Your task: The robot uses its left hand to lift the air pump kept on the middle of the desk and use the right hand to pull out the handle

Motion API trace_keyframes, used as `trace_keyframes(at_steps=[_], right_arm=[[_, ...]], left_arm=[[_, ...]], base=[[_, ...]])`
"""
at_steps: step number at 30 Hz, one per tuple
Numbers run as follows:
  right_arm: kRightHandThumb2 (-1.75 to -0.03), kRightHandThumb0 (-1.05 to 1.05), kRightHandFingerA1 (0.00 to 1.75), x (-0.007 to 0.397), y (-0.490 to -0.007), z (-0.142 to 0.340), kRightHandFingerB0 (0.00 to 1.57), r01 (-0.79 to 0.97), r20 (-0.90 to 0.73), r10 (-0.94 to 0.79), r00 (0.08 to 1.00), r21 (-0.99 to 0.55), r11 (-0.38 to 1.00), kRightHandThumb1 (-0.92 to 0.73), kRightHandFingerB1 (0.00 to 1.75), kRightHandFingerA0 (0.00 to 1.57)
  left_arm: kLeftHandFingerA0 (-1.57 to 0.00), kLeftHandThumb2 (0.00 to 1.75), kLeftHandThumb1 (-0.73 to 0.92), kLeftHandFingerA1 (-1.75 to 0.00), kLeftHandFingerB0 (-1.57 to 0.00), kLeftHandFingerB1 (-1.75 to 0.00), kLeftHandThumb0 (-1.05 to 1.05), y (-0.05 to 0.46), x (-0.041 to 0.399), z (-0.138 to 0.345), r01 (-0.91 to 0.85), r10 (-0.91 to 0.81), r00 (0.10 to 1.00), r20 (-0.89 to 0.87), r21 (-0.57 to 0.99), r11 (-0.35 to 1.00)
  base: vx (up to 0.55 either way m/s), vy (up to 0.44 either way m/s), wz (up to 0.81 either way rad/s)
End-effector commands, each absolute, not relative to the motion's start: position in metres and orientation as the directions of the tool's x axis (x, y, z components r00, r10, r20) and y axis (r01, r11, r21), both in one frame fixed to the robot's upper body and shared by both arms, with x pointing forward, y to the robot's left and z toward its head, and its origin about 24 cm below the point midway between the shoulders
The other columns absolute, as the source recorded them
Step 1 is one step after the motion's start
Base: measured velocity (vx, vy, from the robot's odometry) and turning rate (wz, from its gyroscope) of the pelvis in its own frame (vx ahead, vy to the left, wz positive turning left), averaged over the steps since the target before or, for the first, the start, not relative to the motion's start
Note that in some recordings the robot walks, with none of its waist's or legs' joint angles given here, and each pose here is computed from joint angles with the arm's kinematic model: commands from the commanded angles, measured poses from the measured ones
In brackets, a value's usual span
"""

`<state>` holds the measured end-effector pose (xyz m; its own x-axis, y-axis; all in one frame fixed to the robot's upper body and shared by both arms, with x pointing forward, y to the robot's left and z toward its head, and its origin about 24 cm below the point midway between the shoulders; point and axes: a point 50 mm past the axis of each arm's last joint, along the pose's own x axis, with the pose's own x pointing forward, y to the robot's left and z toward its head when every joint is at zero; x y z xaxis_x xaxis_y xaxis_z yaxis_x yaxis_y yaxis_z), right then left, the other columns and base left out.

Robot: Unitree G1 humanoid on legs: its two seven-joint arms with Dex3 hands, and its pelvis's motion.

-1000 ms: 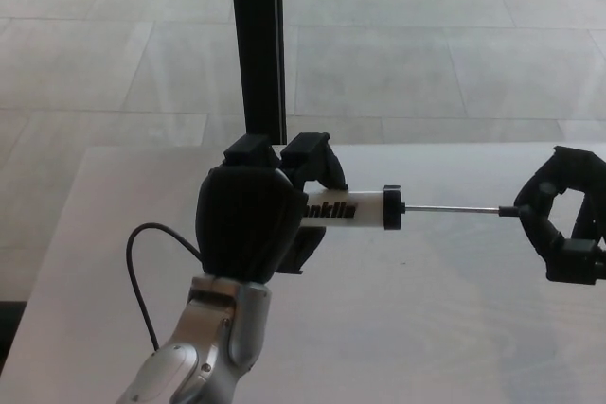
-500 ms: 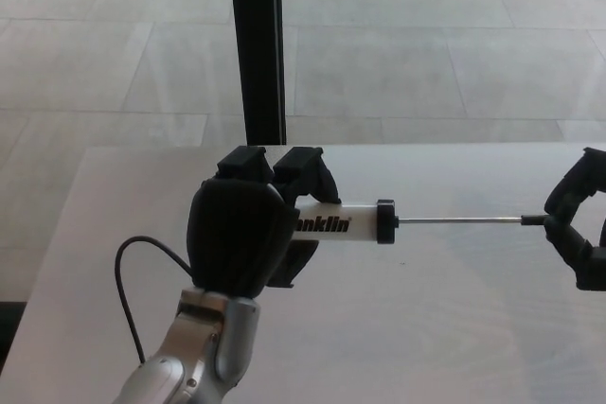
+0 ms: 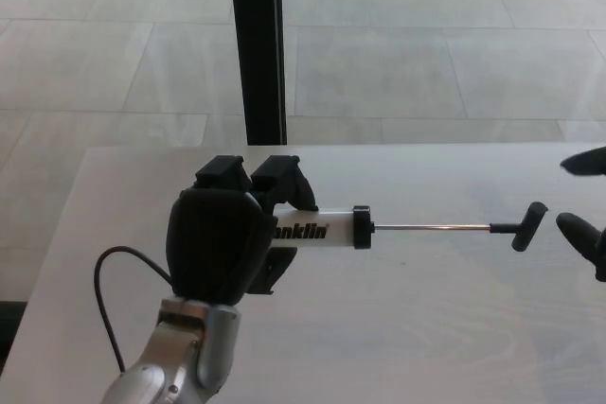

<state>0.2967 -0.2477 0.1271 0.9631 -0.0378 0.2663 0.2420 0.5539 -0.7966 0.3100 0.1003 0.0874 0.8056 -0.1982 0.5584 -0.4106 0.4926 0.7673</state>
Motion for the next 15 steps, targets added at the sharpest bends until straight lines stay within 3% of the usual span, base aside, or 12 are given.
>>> trace_keyframes(at_steps=[1,3,9,10,11,12,15], right_arm=[[-1.01,-0.98,0.10,0.296,-0.258,0.129,0.00,0.025,0.042,0.024,0.999,-0.877,0.480,-0.64,0.00,0.00],[-0.92,-1.03,0.00,0.296,-0.260,0.129,0.00,0.025,0.043,0.027,0.999,-0.876,0.481,-0.67,0.00,0.00],[-0.91,-1.05,0.00,0.296,-0.266,0.130,0.00,0.038,0.043,-0.002,0.999,-0.856,0.516,-0.71,0.00,0.00],[-0.66,-1.05,0.00,0.296,-0.267,0.131,0.00,0.043,0.044,-0.010,0.999,-0.853,0.520,-0.85,0.00,0.00],[-0.67,-1.05,0.00,0.296,-0.267,0.131,0.00,0.047,0.043,-0.020,0.999,-0.855,0.517,-0.86,0.00,0.00],[-0.92,-1.04,0.00,0.296,-0.268,0.131,0.00,0.053,0.047,-0.024,0.999,-0.853,0.518,-0.73,0.00,0.00],[-0.91,-1.02,0.00,0.296,-0.269,0.131,0.00,0.067,0.058,-0.034,0.998,-0.844,0.533,-0.73,0.00,0.00]], left_arm=[[-0.87,1.19,0.46,-1.75,-0.78,-1.60,-0.11,0.108,0.308,0.078,-0.411,-0.189,0.825,0.533,0.794,0.448],[-0.88,1.14,0.46,-1.75,-0.79,-1.61,-0.12,0.107,0.305,0.074,-0.389,-0.193,0.838,0.511,0.806,0.446],[-0.89,1.11,0.46,-1.75,-0.80,-1.61,-0.12,0.103,0.301,0.064,-0.342,-0.219,0.855,0.470,0.829,0.442],[-0.90,1.12,0.46,-1.75,-0.82,-1.60,-0.11,0.102,0.300,0.062,-0.333,-0.225,0.857,0.463,0.832,0.443],[-0.92,1.16,0.44,-1.75,-0.83,-1.59,-0.12,0.102,0.299,0.060,-0.323,-0.227,0.861,0.455,0.834,0.447],[-0.91,1.16,0.46,-1.75,-0.82,-1.59,-0.14,0.101,0.298,0.058,-0.305,-0.232,0.868,0.439,0.841,0.446],[-0.91,1.18,0.47,-1.75,-0.80,-1.59,-0.14,0.099,0.294,0.051,-0.269,-0.258,0.879,0.400,0.865,0.423]], base=[[0.00,0.000,0.00],[0.00,0.000,0.00],[0.00,0.000,0.00],[0.00,0.000,0.00],[0.00,0.000,0.00],[0.00,0.000,0.00],[0.00,0.000,0.00]])
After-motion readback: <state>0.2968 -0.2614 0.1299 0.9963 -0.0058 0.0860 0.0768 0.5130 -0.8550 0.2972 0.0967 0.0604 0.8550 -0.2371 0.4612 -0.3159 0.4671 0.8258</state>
